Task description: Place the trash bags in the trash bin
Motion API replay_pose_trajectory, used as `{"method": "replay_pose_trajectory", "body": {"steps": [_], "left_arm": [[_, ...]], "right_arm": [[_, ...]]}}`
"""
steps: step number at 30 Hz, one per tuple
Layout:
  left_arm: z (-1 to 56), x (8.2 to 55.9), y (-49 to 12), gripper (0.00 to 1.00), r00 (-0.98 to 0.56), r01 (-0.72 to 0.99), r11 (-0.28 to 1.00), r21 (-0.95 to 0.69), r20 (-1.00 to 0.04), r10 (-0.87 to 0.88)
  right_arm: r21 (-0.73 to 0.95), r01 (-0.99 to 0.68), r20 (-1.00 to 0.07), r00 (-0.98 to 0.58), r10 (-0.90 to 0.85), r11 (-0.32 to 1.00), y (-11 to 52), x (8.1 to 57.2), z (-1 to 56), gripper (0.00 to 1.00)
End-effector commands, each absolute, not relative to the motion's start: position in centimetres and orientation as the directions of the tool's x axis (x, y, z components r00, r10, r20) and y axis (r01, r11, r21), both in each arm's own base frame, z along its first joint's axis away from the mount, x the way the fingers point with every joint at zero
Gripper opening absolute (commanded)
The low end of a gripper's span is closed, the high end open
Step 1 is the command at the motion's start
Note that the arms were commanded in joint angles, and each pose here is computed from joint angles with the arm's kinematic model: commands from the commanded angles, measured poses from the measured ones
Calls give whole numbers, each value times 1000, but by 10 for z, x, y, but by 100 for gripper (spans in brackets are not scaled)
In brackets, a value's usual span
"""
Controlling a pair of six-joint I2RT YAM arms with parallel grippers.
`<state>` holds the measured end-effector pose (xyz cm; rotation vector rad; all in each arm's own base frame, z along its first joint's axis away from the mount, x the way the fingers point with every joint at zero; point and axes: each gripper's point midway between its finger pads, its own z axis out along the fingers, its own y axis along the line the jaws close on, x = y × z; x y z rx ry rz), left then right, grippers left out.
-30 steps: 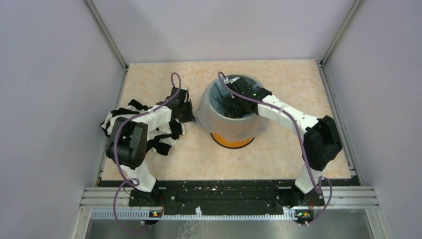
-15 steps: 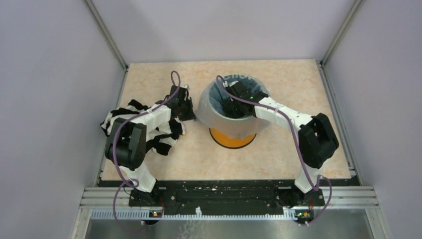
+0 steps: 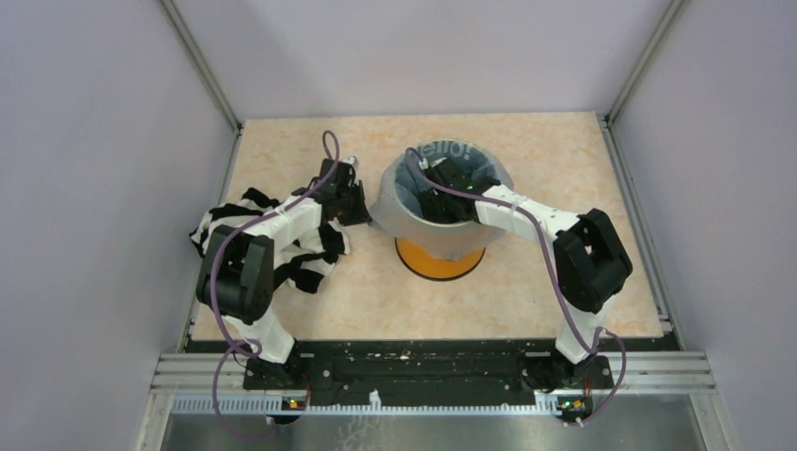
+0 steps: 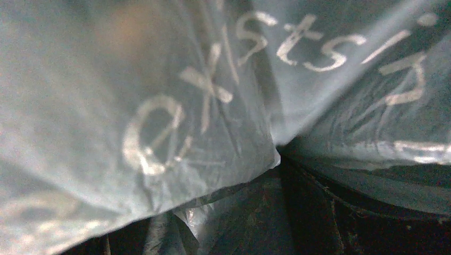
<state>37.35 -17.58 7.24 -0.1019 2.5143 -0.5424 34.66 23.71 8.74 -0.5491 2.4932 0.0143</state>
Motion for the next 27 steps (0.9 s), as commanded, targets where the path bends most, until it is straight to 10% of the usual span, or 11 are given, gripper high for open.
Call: {"method": "replay_pose_trajectory", "body": {"steps": [1, 27], "left_arm": [[109, 384, -182, 0, -795, 104, 901, -420, -580, -178], [137, 381, -186, 0, -776, 149, 886, -439, -607, -170]], "right_arm": [[-142, -382, -522, -755, -397, 913, 229, 348, 73, 82], [-180, -366, -472, -782, -407, 913, 220, 344, 40, 81]]}}
